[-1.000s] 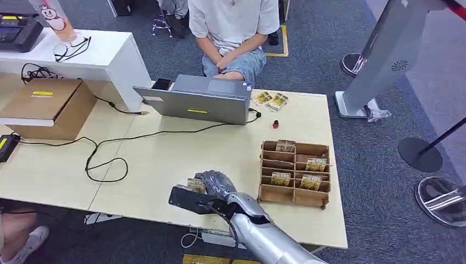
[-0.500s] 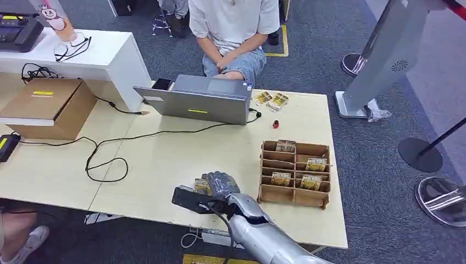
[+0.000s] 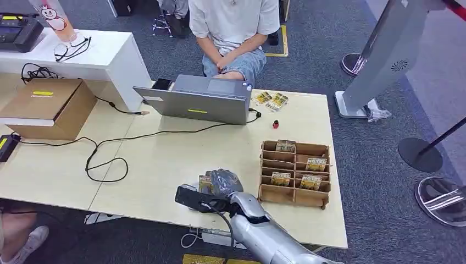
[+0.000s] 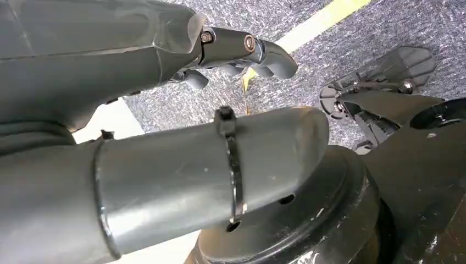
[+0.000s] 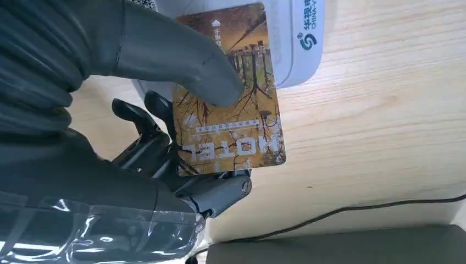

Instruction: Pass the card to the sensor for recognition and then transmit it.

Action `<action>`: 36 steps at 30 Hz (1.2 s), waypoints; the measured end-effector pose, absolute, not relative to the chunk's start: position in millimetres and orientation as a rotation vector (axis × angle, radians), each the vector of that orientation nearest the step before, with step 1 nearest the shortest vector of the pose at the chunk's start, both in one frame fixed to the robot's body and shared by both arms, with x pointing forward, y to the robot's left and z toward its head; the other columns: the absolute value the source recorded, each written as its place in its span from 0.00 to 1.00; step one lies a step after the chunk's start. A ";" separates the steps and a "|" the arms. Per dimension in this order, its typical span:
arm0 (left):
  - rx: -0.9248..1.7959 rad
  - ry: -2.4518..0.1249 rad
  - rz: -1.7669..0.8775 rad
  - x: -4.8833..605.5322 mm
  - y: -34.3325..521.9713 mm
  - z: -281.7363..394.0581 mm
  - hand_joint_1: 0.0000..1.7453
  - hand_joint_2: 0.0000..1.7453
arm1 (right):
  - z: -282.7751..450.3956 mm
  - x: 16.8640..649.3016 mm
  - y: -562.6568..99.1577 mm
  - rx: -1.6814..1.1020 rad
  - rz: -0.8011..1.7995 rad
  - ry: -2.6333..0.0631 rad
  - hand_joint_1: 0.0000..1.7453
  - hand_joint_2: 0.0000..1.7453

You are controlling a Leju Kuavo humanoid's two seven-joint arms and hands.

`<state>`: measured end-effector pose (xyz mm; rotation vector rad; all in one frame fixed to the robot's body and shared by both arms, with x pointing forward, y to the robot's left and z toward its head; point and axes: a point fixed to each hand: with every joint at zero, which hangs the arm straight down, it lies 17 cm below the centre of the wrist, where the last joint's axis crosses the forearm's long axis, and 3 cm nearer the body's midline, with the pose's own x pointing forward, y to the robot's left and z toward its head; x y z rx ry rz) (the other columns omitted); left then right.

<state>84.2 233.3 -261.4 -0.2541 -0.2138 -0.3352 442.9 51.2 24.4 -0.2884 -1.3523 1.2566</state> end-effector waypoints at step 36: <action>-0.239 -0.221 -0.336 90.2 234.0 -261.5 0.00 0.00 | 17.2 435.3 56.2 -0.299 1.315 -1.347 1.00 1.00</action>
